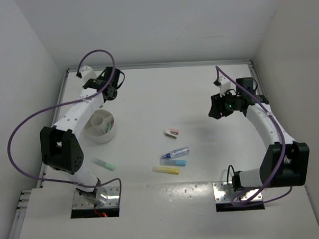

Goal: Sort the stationery into containers
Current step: Place the stationery in the storage box.

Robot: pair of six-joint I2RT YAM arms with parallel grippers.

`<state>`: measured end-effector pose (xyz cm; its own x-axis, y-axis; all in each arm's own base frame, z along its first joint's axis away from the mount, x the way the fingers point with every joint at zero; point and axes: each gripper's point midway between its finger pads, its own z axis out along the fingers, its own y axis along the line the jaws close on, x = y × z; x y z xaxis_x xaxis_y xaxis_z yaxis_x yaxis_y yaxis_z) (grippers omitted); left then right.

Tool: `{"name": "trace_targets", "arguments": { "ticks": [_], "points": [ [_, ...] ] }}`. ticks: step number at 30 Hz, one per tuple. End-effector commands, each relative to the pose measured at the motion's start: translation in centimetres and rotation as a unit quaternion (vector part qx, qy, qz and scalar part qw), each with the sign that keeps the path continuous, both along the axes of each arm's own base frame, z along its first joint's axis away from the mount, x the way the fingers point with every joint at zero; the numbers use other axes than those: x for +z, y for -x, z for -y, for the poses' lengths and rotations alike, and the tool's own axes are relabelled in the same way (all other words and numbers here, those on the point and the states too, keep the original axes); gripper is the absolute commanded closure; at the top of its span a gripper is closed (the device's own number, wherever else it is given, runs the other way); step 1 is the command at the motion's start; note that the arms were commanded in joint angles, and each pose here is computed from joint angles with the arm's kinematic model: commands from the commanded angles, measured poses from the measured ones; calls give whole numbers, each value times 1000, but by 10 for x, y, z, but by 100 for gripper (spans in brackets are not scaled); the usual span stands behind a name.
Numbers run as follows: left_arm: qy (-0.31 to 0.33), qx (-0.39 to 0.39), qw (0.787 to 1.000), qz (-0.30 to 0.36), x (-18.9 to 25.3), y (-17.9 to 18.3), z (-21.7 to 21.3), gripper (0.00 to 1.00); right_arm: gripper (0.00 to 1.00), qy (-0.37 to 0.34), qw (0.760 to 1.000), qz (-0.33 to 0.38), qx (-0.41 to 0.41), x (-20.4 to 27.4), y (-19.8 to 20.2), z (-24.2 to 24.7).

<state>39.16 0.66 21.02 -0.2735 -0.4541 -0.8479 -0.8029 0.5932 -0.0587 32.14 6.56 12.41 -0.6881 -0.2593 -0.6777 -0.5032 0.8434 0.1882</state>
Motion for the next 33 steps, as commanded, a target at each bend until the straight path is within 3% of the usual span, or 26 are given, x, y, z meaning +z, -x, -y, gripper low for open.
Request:
{"name": "trace_targets", "arguments": {
  "ticks": [1,10,28,31,33],
  "points": [
    [-16,-23,1000,-4,7,-4,-8,100,49,-5,1000,30,3,19,-6,-1],
    [-24,-33,998,-44,-31,-20,-6,100,49,-5,1000,25,3,16,-7,-1],
    [-16,-21,995,-92,-90,-14,-7,100,49,-5,1000,21,3,13,-7,-1],
    [-14,-13,995,-97,-97,-12,-11,92,49,-5,1000,21,3,13,-7,-1],
    [-13,-6,995,-99,-100,-9,-15,79,49,-5,1000,21,3,13,-7,-1]
  ]
}}
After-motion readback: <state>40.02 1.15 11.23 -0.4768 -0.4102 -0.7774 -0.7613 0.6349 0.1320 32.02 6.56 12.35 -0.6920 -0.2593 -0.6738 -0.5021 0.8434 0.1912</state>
